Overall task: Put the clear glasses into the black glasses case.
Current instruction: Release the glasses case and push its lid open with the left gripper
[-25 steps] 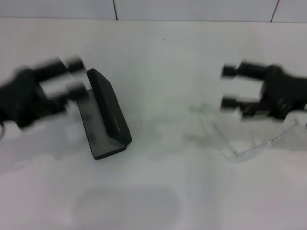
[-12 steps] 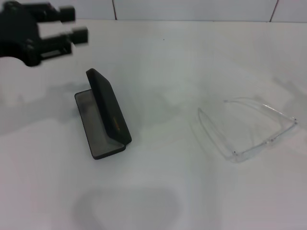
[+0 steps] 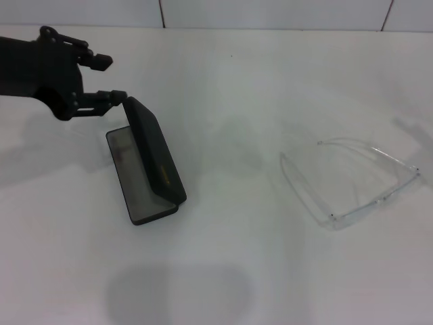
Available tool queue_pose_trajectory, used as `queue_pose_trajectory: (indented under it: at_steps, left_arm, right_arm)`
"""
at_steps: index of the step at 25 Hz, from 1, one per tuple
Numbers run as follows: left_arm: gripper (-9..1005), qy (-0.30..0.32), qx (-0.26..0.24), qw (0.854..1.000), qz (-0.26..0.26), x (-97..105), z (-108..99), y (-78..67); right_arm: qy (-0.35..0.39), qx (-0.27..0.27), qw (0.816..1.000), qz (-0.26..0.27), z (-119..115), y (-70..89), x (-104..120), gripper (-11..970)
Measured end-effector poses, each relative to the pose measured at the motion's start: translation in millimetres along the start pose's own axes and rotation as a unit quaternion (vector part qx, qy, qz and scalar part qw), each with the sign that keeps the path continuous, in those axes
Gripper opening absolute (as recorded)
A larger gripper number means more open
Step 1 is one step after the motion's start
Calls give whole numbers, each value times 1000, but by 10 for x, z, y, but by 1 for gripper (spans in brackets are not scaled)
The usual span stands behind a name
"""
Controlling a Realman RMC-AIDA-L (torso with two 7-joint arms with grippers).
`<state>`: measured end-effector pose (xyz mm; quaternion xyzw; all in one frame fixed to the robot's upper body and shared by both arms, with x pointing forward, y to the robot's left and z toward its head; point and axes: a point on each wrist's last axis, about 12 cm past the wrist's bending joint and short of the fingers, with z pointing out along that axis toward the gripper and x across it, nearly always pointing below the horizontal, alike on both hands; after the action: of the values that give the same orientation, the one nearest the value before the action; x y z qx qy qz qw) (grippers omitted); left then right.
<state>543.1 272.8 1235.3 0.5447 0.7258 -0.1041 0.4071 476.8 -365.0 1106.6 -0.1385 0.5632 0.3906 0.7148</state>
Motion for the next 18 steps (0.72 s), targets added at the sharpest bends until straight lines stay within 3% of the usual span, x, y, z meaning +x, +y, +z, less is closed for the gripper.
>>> queue_pose_trajectory:
  at_steps: [4,8,9,10,15,18]
  left_arm:
    - [528,41,-3,997,68,-29,5,-73]
    - [528,77,-5,981,178,-34,45,-194]
    - [528,77,-5,981,178,-34,45,-194]
    - [528,82,3,973,218,-62,82,-196]
    - [529,98,18,952,290,-101,150,-97]
    - [519,108,44,932,344,-106,271,-60]
  right_arm:
    - [0,0,1000,0,4,-2,-3,858]
    - [-3,-6,1000,7,78,-10,9,857]
    - [-7,-5,1000,15,97,-7,33,857]
    - [-11,-3,1000,21,109,-5,49,857]
    - [-21,-3,999,36,184,-8,90,857]
    - [-29,-1,999,38,203,-13,86,858]
